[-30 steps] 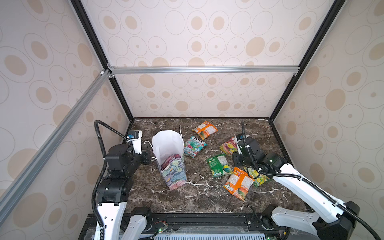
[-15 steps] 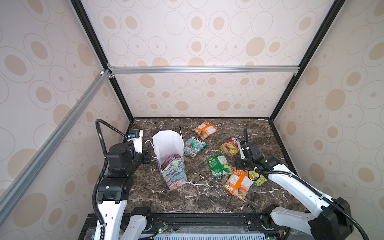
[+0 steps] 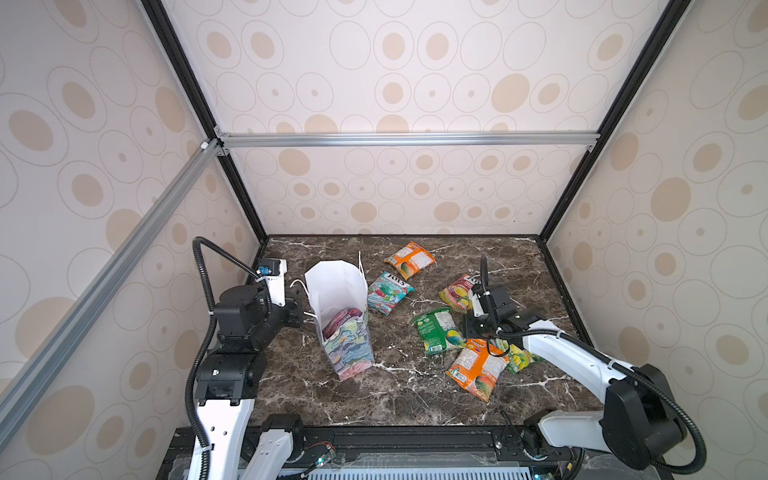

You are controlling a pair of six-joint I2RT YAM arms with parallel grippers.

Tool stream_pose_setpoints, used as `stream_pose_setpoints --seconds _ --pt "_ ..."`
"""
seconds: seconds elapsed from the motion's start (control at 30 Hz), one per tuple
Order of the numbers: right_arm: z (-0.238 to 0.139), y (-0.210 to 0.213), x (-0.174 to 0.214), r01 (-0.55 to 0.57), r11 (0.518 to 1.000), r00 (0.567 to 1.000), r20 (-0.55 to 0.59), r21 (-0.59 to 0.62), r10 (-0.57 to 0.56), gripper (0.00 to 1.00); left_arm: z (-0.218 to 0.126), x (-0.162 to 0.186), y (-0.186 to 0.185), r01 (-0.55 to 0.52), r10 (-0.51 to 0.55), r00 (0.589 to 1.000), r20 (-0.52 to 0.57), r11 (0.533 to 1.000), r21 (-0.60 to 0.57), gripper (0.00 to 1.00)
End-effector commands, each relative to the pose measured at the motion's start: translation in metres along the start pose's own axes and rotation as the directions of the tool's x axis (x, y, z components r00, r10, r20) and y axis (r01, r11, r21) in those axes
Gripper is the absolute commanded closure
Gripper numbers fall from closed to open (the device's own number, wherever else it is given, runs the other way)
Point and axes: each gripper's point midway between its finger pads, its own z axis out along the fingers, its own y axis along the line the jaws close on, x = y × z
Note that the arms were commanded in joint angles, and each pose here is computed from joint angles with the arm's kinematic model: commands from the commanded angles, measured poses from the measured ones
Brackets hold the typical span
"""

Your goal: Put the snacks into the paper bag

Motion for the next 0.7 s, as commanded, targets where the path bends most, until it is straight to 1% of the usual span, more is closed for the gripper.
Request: stream_pose_setpoints --seconds 0.0,0.1,0.2,0.27,0.33,0.4,0.5,0.67 --pt "0.011 0.008 -0.012 -0.005 0.998 0.999 0.032 -0.061 0.007 0.55 -0.009 -0.011 -0.004 -0.016 0.015 0.999 0.033 1.000 0.011 0.99" --pt "0.021 0.009 -0.018 -0.035 0.996 0.999 0.029 -0.077 0.037 0.54 -0.008 -0.012 -0.004 -0.015 0.015 0.999 0.029 1.000 0.013 1.00" --pt "0.028 0.009 -0.026 -0.079 0.989 0.995 0.057 -0.123 0.086 0.52 -0.010 -0.014 -0.003 -0.016 0.016 0.999 0.035 1.000 0.008 1.00" --pt "0.034 0.006 -0.031 -0.117 0.981 0.988 0.080 -0.155 0.131 0.48 -0.010 -0.013 -0.004 -0.016 0.016 0.999 0.035 1.000 0.009 0.99" --pt "0.041 0.004 -0.034 -0.141 0.976 0.985 0.077 -0.168 0.155 0.47 -0.010 -0.012 -0.004 -0.017 0.016 0.999 0.034 1.000 0.009 1.00" --pt "0.048 0.005 -0.035 -0.143 0.975 0.985 0.067 -0.171 0.156 0.46 -0.010 -0.013 -0.004 -0.016 0.016 0.999 0.036 1.000 0.010 1.00" --pt "0.058 0.008 -0.037 -0.149 0.970 0.985 0.056 -0.193 0.162 0.42 -0.010 -0.012 -0.003 -0.016 0.016 0.999 0.035 1.000 0.009 1.00" --pt "0.070 0.013 -0.037 -0.167 0.961 0.984 0.028 -0.222 0.177 0.41 -0.010 -0.012 -0.004 -0.017 0.017 0.999 0.033 1.000 0.009 1.00"
